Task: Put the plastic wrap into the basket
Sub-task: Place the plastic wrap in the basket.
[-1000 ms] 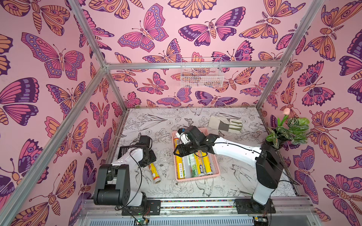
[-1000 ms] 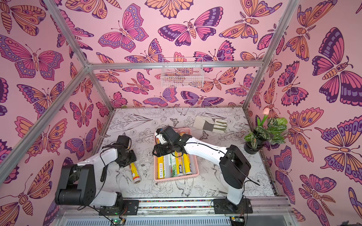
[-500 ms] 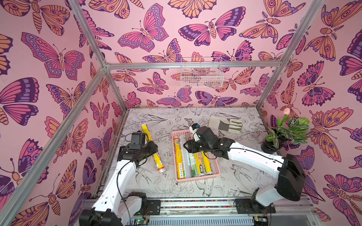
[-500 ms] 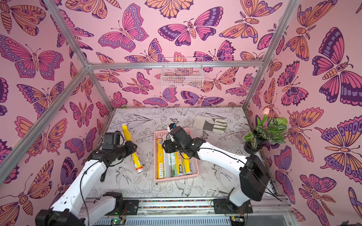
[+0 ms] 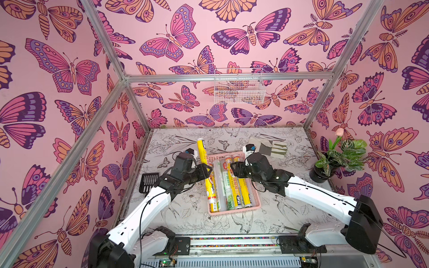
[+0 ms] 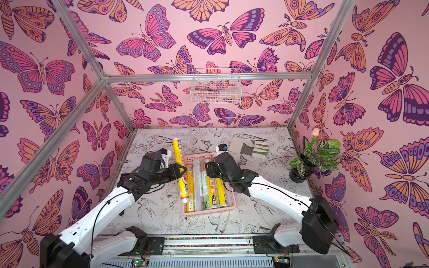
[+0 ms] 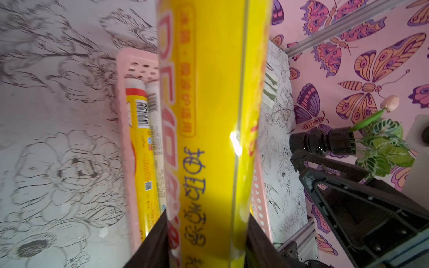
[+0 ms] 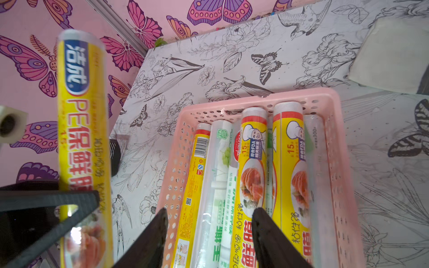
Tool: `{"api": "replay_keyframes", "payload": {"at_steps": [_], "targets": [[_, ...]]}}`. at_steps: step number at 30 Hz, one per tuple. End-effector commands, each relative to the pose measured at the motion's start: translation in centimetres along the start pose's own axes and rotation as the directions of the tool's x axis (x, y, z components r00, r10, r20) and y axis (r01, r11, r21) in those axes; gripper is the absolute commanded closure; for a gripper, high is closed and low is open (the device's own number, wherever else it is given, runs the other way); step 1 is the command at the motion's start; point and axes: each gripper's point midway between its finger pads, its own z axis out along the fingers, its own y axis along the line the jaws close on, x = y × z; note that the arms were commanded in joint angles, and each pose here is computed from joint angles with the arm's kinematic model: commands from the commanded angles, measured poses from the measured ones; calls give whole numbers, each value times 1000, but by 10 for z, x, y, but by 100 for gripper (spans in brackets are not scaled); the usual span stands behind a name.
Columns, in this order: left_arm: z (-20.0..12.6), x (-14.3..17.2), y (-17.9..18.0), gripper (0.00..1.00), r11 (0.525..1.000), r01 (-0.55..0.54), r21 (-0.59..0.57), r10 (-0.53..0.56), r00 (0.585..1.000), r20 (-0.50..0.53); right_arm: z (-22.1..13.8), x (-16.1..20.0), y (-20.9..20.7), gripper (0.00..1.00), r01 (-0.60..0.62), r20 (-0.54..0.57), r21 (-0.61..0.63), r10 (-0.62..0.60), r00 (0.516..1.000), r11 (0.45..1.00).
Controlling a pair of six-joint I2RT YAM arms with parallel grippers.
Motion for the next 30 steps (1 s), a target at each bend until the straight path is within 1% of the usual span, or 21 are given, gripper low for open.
{"api": "replay_keyframes", "payload": {"at_steps": [1,6,8,10,15,20,25,30], "targets": [[12,-8,-28,82,997,-16,77,15,1000,18,-6,-12,-8,39,-39,61,24,37,997,999],[36,5,-29,82,998,20,67,-18,999,-35,-2,-8,-10,38,-38,34,21,38,999,999],[52,15,-23,82,999,39,35,-36,996,-79,0,-5,-9,38,-37,18,16,37,999,999],[61,20,-18,82,998,60,7,-59,993,-98,2,-3,-7,38,-35,2,11,35,999,999],[80,30,-14,80,997,74,-21,-76,986,-150,4,1,-9,38,-27,-26,23,28,999,999],[90,37,-12,80,996,76,-41,-82,981,-178,7,4,-10,38,-31,-36,25,32,999,999],[96,49,-3,78,994,78,-82,-95,969,-229,12,7,-8,38,-32,-54,19,33,998,999],[98,59,7,77,990,73,-123,-102,961,-255,13,8,-8,38,-29,-62,22,31,998,999]]}}
